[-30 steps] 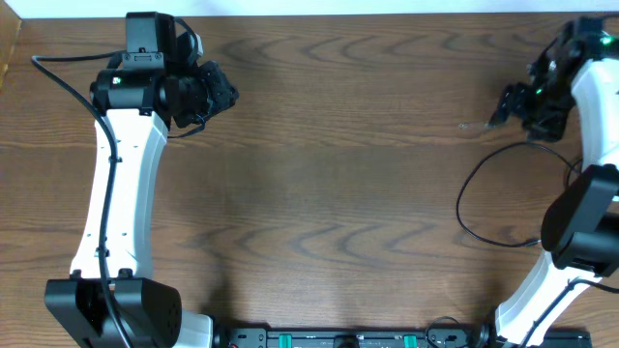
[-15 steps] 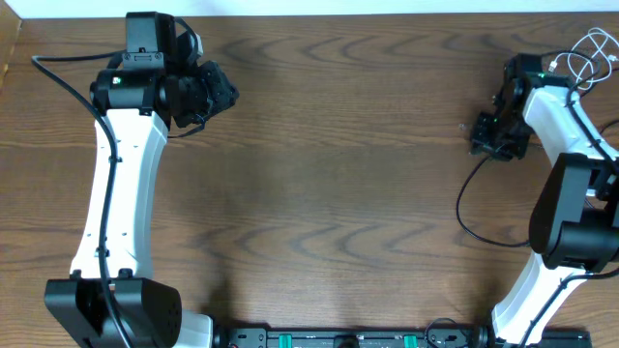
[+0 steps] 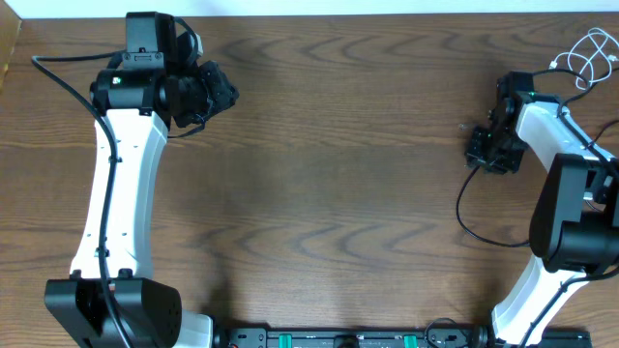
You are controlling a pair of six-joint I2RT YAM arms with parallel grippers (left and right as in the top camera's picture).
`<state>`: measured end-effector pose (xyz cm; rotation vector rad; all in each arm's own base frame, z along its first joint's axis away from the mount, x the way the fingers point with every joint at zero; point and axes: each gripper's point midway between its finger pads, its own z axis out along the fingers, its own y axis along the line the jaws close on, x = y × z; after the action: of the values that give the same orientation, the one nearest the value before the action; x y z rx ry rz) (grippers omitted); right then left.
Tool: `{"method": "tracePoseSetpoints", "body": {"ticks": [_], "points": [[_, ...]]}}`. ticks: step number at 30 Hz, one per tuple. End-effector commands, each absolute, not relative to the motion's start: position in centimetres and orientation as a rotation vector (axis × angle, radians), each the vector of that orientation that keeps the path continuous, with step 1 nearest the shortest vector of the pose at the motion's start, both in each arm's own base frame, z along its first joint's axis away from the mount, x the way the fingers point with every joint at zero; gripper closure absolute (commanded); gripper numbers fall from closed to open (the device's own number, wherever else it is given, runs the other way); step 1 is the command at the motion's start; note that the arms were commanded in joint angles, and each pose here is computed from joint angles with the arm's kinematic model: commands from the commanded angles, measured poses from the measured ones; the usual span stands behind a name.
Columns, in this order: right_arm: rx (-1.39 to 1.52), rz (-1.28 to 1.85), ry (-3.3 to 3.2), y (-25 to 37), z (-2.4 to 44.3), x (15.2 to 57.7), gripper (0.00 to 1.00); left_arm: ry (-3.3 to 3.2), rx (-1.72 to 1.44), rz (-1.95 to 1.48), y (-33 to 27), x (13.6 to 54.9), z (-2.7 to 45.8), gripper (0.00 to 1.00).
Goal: Untangle cables
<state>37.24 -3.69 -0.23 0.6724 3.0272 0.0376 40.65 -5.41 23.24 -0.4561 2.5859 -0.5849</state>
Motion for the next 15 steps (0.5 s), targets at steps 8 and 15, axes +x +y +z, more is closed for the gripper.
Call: {"method": "tracePoseSetpoints", "body": {"ticks": [8,15], "points": [[0.742,0.014,2.981,-4.7,-1.3,37.5,0.99,2.591,-0.467,-0.58,-5.5,40.7,23.0,0.67],[0.715,0.112,2.787,-8.0,7.1,41.9,0.99,2.592,-0.468,-0.58,-5.5,40.7,23.0,0.67]]}}
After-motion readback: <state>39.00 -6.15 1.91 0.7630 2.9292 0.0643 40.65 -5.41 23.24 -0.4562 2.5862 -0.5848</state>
